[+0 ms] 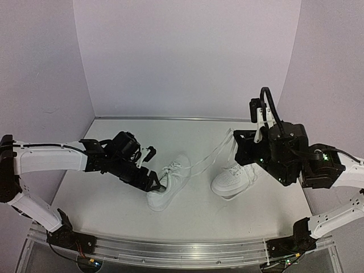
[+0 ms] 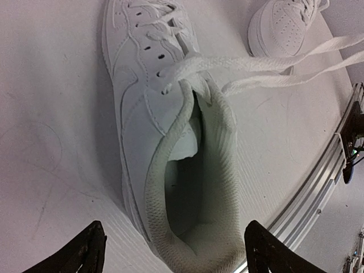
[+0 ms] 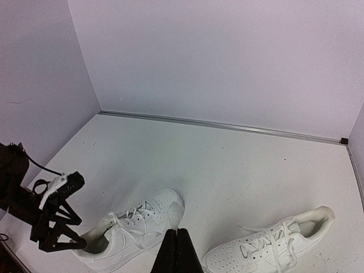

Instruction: Tie the shoes

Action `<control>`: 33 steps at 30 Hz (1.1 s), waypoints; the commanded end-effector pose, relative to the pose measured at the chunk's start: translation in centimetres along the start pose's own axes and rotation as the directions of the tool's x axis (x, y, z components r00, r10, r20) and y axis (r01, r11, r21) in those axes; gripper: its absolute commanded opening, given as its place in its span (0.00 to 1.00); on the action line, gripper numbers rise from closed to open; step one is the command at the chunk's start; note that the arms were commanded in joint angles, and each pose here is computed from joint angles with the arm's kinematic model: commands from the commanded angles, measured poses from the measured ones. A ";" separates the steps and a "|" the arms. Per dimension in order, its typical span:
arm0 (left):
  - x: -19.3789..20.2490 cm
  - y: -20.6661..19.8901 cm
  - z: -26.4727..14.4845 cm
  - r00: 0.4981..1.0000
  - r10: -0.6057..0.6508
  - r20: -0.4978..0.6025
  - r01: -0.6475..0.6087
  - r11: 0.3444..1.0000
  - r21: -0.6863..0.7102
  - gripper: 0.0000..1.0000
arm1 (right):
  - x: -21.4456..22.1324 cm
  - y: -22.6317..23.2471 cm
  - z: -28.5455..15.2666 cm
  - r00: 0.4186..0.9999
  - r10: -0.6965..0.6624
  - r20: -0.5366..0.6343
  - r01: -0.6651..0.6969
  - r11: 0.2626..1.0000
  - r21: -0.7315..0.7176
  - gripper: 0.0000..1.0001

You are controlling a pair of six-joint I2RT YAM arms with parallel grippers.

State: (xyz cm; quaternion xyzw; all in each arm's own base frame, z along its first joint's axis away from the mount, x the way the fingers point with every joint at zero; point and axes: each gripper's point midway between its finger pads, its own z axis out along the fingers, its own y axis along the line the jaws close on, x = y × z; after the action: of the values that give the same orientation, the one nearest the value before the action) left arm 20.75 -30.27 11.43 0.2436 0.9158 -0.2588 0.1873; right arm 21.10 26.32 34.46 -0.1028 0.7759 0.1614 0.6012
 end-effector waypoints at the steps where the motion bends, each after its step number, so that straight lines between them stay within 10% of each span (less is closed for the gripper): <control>1: -1.6 -3.8 0.6 0.997 -0.025 0.070 0.010 0.977 0.213 0.81 | -2.6 -0.6 -0.1 0.998 0.022 0.051 -0.024 0.999 0.038 0.00; 16: -3.6 -9.5 -1.3 0.979 0.127 0.159 -0.167 0.948 0.272 0.74 | -4.2 1.6 1.3 0.998 -0.037 0.045 0.038 0.998 -0.042 0.00; 33: -10.8 -13.0 -10.8 0.816 0.348 0.462 -0.483 0.849 0.215 0.77 | -2.8 9.8 0.8 0.981 -0.192 0.015 0.179 0.881 -0.438 0.00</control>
State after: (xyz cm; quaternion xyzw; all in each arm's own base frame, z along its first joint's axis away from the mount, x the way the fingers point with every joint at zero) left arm 20.82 -36.31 27.17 0.3527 0.7774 -0.3792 0.3569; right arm 20.21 34.29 35.18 -0.2854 0.7481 0.2235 0.5558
